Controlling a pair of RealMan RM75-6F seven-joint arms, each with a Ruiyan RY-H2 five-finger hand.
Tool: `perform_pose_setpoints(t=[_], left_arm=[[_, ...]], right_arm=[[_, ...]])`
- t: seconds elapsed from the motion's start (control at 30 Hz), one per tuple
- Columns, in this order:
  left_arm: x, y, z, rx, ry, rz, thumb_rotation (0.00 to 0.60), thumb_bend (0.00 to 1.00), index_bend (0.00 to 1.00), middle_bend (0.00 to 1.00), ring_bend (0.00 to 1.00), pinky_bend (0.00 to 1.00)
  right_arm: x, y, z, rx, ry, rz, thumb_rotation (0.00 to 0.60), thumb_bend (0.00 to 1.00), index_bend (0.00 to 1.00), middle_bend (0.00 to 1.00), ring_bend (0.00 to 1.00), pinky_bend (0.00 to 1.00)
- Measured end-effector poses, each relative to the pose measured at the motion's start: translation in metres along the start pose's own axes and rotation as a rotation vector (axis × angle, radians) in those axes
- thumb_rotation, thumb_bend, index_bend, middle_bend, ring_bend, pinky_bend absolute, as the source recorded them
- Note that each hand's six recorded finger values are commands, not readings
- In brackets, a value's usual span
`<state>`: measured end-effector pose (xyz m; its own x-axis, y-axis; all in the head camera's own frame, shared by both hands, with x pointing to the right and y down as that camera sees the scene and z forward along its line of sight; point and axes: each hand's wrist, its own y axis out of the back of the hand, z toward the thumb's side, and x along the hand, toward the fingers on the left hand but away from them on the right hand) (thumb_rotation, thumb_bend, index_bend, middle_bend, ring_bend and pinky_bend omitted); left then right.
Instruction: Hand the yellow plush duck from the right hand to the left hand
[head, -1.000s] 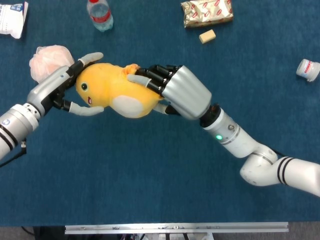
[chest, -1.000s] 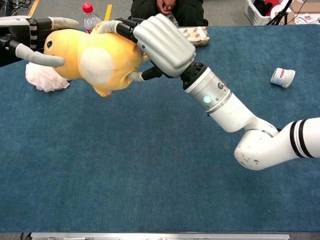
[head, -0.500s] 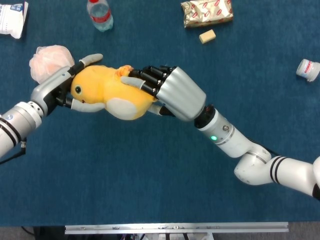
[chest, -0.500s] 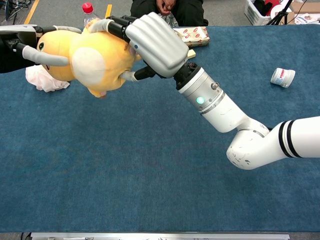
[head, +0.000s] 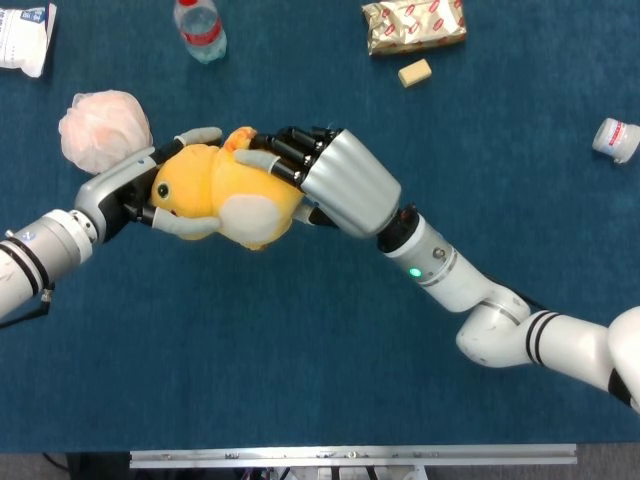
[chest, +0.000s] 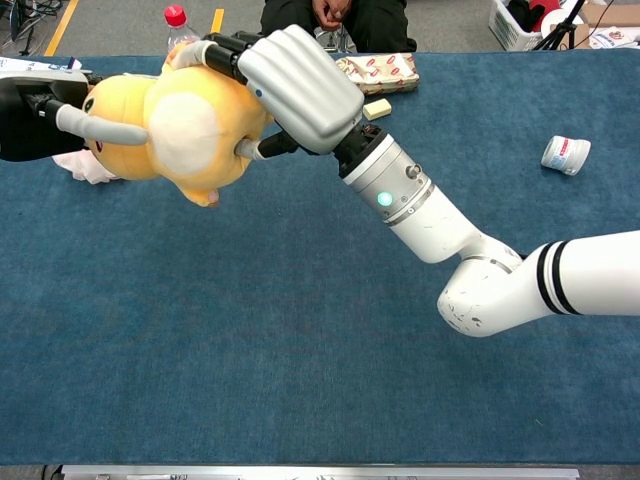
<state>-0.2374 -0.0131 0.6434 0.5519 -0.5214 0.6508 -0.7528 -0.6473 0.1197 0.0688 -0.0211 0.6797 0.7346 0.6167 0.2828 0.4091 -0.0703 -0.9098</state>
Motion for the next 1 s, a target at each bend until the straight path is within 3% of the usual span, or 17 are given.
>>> perform_pose_setpoints(t=[0.13, 0.23, 0.5, 0.67, 0.73, 0.83, 0.9, 1.0], left_arm=[[0.002, 0.001, -0.001, -0.02, 0.006, 0.011, 0.6, 0.17, 0.31, 0.25, 0.32, 0.67], [0.003, 0.003, -0.001, -0.024, 0.011, 0.023, 0.6, 0.17, 0.36, 0.3, 0.37, 0.7], [0.004, 0.006, -0.003, -0.041, 0.018, 0.052, 0.6, 0.17, 0.38, 0.34, 0.4, 0.72], [0.003, 0.007, -0.005, -0.046, 0.021, 0.059, 0.6, 0.17, 0.38, 0.34, 0.4, 0.72], [0.002, 0.008, -0.006, -0.046, 0.023, 0.063, 0.6, 0.17, 0.38, 0.34, 0.4, 0.72], [0.001, 0.012, -0.008, -0.052, 0.024, 0.074, 0.6, 0.17, 0.38, 0.34, 0.4, 0.72], [0.0, 0.015, -0.008, -0.049, 0.023, 0.081, 0.6, 0.17, 0.38, 0.34, 0.4, 0.72], [-0.003, 0.02, -0.01, -0.037, 0.018, 0.091, 0.6, 0.17, 0.38, 0.34, 0.4, 0.72]], right_arm=[[-0.001, -0.002, 0.002, -0.012, -0.001, 0.001, 0.6, 0.49, 0.65, 0.56, 0.6, 0.74], [0.0, -0.004, 0.002, -0.019, -0.004, 0.007, 0.6, 0.48, 0.65, 0.56, 0.59, 0.72], [0.002, -0.001, 0.002, -0.038, -0.018, 0.022, 0.6, 0.46, 0.56, 0.5, 0.54, 0.65], [0.003, -0.002, 0.001, -0.048, -0.029, 0.043, 0.6, 0.45, 0.42, 0.43, 0.45, 0.59], [0.004, -0.003, 0.001, -0.05, -0.034, 0.053, 0.6, 0.45, 0.29, 0.37, 0.38, 0.53], [0.005, -0.003, 0.0, -0.061, -0.045, 0.071, 0.6, 0.44, 0.05, 0.23, 0.22, 0.36], [0.006, -0.002, -0.001, -0.072, -0.055, 0.085, 0.6, 0.42, 0.0, 0.15, 0.12, 0.24], [0.008, 0.001, -0.002, -0.096, -0.079, 0.106, 0.6, 0.4, 0.0, 0.08, 0.05, 0.16]])
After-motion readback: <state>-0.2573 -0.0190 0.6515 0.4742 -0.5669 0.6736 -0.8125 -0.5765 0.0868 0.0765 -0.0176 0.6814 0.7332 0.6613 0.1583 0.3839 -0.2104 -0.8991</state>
